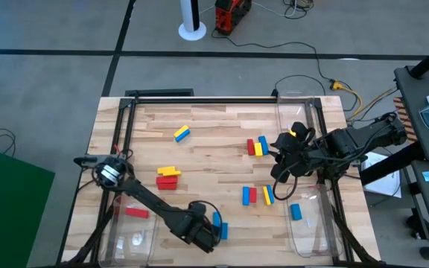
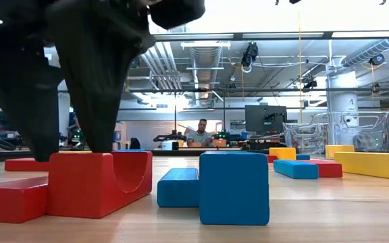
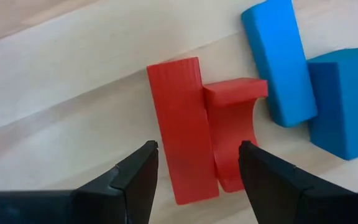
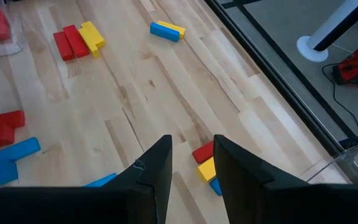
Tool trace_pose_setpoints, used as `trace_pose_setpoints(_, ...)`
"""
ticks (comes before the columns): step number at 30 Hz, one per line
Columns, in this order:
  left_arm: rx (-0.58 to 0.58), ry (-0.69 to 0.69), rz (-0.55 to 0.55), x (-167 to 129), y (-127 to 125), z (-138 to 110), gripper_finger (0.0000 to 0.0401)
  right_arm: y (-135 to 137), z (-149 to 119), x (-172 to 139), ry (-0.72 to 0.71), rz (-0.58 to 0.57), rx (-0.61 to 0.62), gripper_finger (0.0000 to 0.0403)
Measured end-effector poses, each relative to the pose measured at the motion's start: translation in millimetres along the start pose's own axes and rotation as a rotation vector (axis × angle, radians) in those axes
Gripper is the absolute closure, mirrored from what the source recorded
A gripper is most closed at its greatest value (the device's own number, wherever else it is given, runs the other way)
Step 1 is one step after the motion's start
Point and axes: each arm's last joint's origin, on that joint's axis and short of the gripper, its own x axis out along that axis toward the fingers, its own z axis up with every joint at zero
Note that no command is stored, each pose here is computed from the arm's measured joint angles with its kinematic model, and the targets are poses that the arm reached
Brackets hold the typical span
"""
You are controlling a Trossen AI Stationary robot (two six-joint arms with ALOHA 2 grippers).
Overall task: Sort blocks
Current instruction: Put the red block into the bottom left transparent bin
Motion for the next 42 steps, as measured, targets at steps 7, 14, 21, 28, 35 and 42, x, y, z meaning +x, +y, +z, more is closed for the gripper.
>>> trace_pose_setpoints(7,0.021,-0.008,0.039,10,3,-1,0.0202,0,0,0,0.0,0.0,-0.002,0.0309)
trace_pose_setpoints(14,0.044,-0.005,0.062,18,3,-2,0.0202,0,0,0,0.0,0.0,-0.003,0.0313)
trace_pose_setpoints(21,0.071,-0.008,0.082,18,5,-1,0.0218,0,0,0,0.0,-0.001,0.0,0.03)
trace_pose_setpoints(28,0.074,-0.009,0.089,17,6,-1,0.0268,0,0,0,0.0,0.0,0.0,0.0297)
trace_pose_setpoints(35,0.074,-0.009,0.088,17,5,-1,0.0313,0,0,0,0.0,0.0,0.0,0.0313)
trace_pose_setpoints(42,0.09,-0.006,0.101,5,4,0,0.0333,0,0,1,0.001,-0.002,-0.001,0.0318)
